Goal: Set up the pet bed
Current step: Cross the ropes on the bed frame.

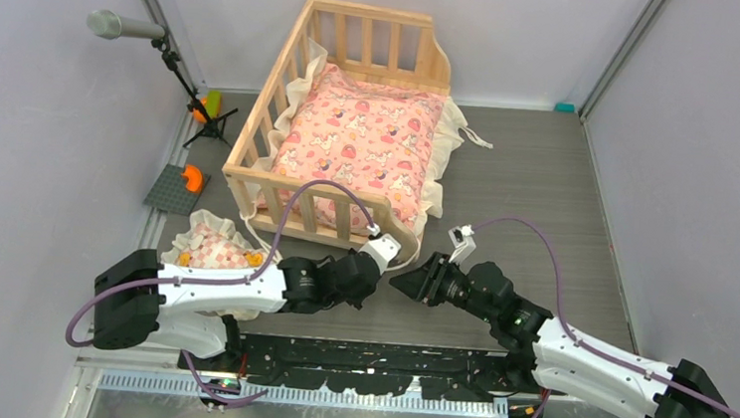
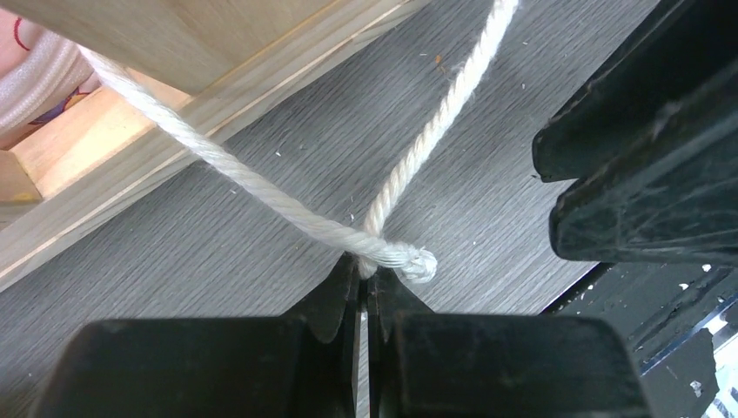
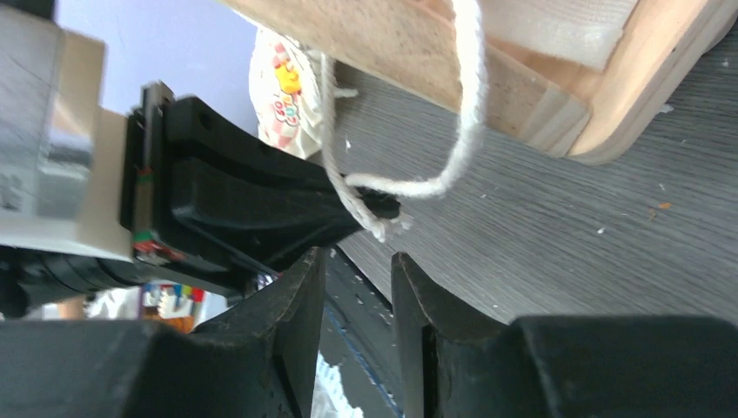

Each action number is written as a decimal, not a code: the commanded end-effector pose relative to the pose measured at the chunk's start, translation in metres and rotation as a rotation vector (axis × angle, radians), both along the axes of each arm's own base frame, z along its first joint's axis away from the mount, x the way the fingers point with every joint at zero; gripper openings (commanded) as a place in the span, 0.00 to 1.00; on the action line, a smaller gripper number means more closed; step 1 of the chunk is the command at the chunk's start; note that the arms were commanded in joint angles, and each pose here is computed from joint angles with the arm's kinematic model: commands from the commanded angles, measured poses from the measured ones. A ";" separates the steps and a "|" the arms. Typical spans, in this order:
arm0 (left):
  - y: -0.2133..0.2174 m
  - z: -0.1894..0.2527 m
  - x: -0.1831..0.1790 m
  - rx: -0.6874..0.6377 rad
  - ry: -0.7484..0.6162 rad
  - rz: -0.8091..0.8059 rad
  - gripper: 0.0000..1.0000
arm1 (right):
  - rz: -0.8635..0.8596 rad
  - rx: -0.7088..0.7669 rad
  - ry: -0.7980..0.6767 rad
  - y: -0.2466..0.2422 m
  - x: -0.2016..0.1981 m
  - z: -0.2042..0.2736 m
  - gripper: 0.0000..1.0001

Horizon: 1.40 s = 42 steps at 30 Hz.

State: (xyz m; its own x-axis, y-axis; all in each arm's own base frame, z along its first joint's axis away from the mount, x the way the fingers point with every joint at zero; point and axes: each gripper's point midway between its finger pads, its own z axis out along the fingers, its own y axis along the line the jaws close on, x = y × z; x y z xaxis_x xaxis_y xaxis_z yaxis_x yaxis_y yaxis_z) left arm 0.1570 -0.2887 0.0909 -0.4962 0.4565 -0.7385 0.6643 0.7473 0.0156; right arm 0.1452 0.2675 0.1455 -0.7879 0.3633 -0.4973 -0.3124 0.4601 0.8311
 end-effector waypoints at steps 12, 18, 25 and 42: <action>-0.021 0.031 0.001 -0.167 0.048 -0.007 0.00 | 0.160 -0.019 -0.252 0.033 0.006 0.007 0.46; -0.019 0.034 0.001 -0.179 0.053 -0.007 0.00 | 0.191 -0.003 -0.256 0.045 0.007 -0.001 0.44; -0.020 0.034 0.000 -0.187 0.062 -0.017 0.00 | 0.207 0.018 -0.286 0.050 0.007 0.004 0.40; -0.006 0.046 0.000 -0.244 0.118 0.082 0.00 | 0.064 -0.106 -0.186 0.021 0.017 -0.017 0.00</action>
State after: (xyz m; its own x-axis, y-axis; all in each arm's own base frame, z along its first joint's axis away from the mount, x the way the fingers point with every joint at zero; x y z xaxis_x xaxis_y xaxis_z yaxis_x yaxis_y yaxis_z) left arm 0.1552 -0.2940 0.1137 -0.5833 0.3202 -0.7465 0.6321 0.7561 -0.1696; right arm 0.1513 0.2958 0.1141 -0.7299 0.1956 -0.6550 -0.5134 0.4757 0.7142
